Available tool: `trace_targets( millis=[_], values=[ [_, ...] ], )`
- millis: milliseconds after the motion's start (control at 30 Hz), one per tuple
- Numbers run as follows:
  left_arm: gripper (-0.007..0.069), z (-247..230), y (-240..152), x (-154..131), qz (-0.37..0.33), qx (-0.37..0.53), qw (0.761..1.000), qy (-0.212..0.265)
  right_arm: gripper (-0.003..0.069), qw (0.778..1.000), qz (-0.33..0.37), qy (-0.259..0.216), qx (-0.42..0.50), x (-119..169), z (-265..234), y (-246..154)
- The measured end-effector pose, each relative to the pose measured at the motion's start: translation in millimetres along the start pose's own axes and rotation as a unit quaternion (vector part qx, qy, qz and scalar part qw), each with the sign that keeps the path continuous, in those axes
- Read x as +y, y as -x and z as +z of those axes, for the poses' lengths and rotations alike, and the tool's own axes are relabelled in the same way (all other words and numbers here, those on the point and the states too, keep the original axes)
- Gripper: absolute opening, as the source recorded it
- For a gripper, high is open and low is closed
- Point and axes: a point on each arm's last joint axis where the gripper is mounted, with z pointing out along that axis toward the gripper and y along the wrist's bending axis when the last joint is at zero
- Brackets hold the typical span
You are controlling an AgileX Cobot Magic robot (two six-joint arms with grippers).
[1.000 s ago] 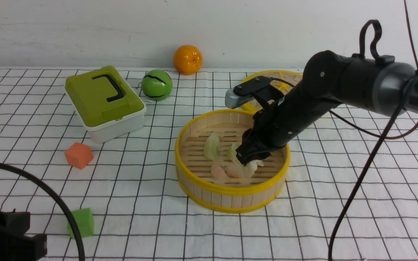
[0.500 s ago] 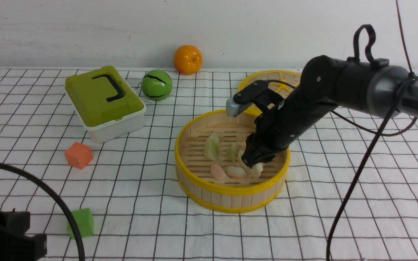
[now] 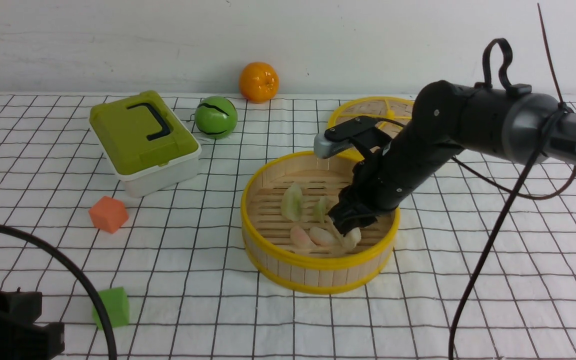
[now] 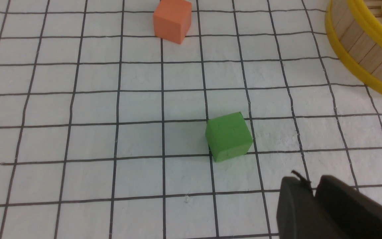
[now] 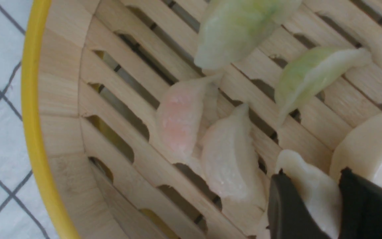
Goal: Put the dumplings into the steamer on the table with the white tablecloth.
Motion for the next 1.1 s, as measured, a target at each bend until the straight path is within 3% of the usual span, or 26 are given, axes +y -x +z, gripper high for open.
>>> trace_targets(
  millis=[100,300,433,600,833,967,1100],
  values=[
    [0.0088,0.0,0.0,0.0,0.0,0.0,1.0,0.0,0.0263,1.0,0.013,-0.003,-0.001,-0.6,-0.2,0.4],
    [0.0092,0.0,0.0,0.0,0.0,0.0,1.0,0.0,0.0462,1.0,0.024,-0.001,-0.015,2.3,-9.9,4.8],
    [0.0093,0.0,0.0,0.0,0.0,0.0,1.0,0.0,0.05,0.998,0.032,-0.002,-0.048,9.2,-39.3,17.3],
    [0.0097,0.0,0.0,0.0,0.0,0.0,1.0,0.0,0.0406,0.992,0.005,-0.028,-0.124,30.4,-133.5,38.7],
    [0.0106,0.0,0.0,0.0,0.0,0.0,1.0,0.0,0.0091,0.972,-0.056,-0.118,-0.194,56.8,-261.6,15.6],
    [0.011,0.0,-0.4,-0.4,-0.004,0.002,1.0,-0.002,-0.0018,0.968,-0.054,-0.16,-0.185,58.2,-290.4,-0.9],
    [0.011,0.0,-1.0,-0.9,-0.009,0.005,1.0,-0.005,-0.0024,0.977,-0.041,-0.162,-0.133,47.2,-262.8,-8.5]
  ],
)
